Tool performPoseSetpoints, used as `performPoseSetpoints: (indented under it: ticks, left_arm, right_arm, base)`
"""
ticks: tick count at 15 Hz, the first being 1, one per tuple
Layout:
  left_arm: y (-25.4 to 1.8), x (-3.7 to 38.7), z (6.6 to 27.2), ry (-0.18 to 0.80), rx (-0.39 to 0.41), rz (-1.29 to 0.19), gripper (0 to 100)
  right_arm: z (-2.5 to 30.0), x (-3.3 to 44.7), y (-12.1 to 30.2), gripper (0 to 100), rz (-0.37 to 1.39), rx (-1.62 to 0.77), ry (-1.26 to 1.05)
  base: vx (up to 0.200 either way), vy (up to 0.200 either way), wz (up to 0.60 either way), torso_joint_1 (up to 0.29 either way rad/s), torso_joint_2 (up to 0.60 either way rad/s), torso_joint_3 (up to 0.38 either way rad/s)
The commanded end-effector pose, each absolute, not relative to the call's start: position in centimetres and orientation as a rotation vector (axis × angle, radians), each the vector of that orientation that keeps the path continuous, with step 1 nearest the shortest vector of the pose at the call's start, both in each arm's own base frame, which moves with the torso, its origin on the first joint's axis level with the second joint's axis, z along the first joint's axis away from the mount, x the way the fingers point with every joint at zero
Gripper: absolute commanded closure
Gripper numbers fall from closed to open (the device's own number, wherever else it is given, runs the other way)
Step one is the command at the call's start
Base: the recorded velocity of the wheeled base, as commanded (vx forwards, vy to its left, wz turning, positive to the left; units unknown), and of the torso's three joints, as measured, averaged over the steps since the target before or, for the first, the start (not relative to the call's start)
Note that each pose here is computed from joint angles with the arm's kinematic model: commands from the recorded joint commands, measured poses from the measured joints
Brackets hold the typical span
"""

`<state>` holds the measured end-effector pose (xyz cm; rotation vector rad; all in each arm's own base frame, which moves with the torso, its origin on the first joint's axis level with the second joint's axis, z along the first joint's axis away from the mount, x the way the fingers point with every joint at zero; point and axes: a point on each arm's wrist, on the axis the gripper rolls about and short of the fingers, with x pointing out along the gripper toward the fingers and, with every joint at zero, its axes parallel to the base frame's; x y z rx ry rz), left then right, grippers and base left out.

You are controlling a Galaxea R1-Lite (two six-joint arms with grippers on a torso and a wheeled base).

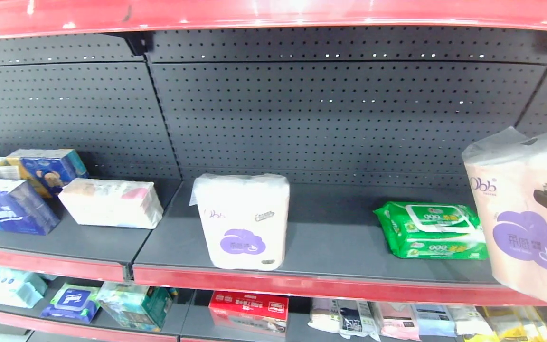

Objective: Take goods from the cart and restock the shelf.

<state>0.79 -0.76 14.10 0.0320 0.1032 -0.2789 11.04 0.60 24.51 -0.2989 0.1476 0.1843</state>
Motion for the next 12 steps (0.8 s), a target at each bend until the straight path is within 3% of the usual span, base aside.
performPoseSetpoints:
  ticks: [1,3,7,12]
  left_arm:
    - [-0.8,0.8,14.0,0.105,0.031,-0.279,0]
    - [-0.8,0.8,14.0,0.104,0.032,-0.279,0]
    - [-0.8,0.6,13.9,0.099,0.033,-0.279,0]
    - [-0.8,-0.2,13.1,0.101,0.033,-0.271,0]
  right_arm:
    - [24.6,10.7,1.5,100,0.270,-0.309,0.126]
    - [24.6,11.0,1.8,100,0.298,-0.313,0.129]
    - [24.4,11.3,1.9,100,0.301,-0.310,0.143]
    - [24.5,15.4,2.6,100,0.313,-0.297,0.108]
  base:
    - [0.000,0.000,0.60,0.002,0.01,-0.002]
    - [0.000,0.000,0.60,0.012,0.00,0.002]
    - [0.000,0.000,0.00,0.000,0.00,0.000]
    - [0.000,0.000,0.00,0.000,0.00,0.000]
